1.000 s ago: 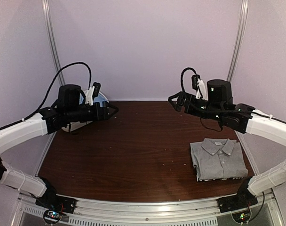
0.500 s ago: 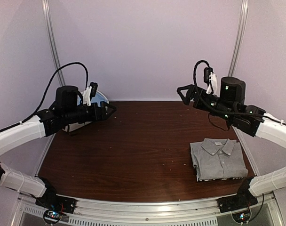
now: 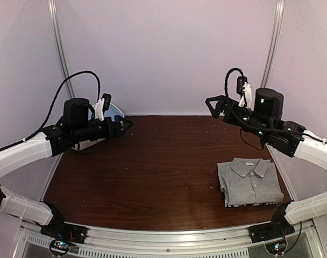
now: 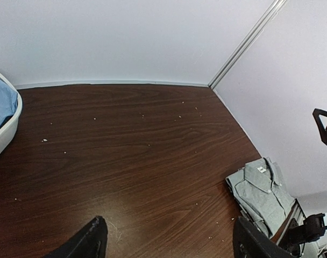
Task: Fold and stack the long sleeve shirts
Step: Reset both arms
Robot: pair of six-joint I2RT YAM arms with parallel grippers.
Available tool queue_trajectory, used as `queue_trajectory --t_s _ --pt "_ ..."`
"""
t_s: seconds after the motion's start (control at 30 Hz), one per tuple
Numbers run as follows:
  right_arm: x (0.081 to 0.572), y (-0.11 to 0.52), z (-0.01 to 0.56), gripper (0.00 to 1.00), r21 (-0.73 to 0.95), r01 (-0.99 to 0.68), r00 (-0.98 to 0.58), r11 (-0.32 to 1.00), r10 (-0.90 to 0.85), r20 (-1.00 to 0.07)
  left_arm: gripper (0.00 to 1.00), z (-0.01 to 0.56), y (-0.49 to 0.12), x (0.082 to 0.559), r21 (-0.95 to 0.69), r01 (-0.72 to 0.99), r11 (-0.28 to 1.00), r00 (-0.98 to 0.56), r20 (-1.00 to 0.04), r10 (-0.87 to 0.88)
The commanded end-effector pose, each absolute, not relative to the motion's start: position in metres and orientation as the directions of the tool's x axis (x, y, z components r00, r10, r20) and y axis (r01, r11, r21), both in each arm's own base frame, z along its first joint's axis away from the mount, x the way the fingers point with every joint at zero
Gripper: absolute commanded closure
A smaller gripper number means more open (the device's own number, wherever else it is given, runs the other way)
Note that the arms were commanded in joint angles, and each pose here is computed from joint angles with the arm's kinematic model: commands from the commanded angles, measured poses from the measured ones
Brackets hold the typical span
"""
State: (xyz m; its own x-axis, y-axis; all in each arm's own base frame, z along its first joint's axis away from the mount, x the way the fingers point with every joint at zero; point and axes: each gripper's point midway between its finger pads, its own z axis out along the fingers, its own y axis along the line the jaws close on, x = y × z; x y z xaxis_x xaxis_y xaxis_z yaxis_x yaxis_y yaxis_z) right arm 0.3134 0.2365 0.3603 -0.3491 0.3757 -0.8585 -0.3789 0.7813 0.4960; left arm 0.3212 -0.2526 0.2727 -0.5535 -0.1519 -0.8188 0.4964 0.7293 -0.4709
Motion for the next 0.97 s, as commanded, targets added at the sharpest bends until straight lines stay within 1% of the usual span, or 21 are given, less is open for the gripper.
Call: queue_trajectory --t_s 0.0,0.93 --pt "0.312 0.231 0.361 0.0 0.488 -0.37 -0.329 0.79 0.38 -0.864 0.18 0.287 -0.249 0.326 -0.455 0.515 0.726 -0.497 -0.849 -0.179" --pt "0.312 0.231 0.352 0.0 0.493 -0.359 -0.341 0.793 0.38 -0.86 0.18 0.281 -0.251 0.324 -0.463 0.515 0.721 -0.512 -0.841 -0.174"
